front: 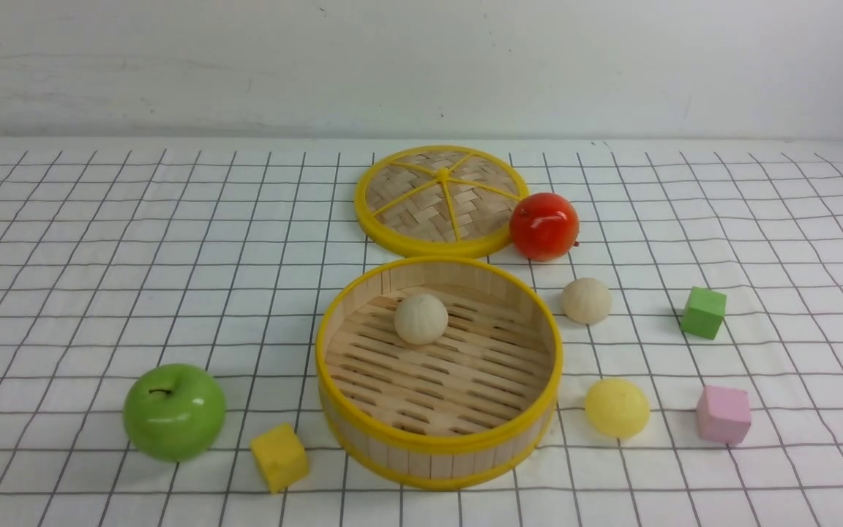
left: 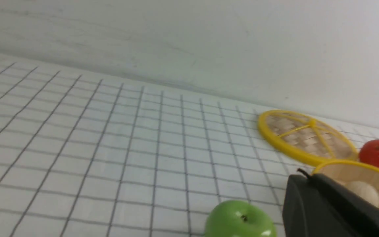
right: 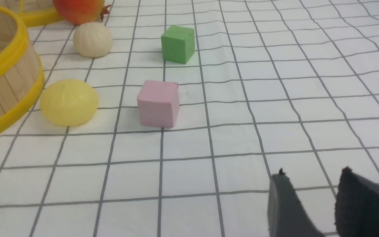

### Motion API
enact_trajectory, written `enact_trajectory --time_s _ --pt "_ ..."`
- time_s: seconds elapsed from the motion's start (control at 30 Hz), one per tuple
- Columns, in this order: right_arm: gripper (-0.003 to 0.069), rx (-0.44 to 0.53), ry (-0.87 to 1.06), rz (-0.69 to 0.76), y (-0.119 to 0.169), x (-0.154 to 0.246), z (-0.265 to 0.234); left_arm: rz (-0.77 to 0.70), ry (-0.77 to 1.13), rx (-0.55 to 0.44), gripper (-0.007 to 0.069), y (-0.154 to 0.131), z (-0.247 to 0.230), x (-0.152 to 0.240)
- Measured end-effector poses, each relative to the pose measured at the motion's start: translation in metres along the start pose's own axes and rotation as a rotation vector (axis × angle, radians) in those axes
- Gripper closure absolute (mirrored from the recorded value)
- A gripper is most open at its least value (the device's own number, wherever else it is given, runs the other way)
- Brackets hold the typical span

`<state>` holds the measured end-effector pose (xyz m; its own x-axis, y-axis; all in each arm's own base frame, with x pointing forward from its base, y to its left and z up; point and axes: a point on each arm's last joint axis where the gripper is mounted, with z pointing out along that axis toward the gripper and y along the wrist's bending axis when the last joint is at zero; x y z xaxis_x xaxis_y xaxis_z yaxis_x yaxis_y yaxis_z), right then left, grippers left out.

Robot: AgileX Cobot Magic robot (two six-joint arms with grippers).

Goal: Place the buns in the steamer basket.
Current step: Use the right arm to grab a steamed stuffed bun

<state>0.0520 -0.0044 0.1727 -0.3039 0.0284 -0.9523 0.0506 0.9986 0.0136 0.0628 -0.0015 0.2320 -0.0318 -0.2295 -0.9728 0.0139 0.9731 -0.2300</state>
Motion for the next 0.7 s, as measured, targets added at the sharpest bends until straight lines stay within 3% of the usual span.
enact_trajectory --time_s 0.33,0.7 --pt "0.0418 0.0 0.0 0.0 0.0 0.0 0.0 0.025 0.284 -0.097 0.0638 0.016 -0.009 0.061" --pt "0.0418 0.0 0.0 0.0 0.0 0.0 0.0 0.017 0.286 -0.098 0.0638 0.016 -0.009 0.062"
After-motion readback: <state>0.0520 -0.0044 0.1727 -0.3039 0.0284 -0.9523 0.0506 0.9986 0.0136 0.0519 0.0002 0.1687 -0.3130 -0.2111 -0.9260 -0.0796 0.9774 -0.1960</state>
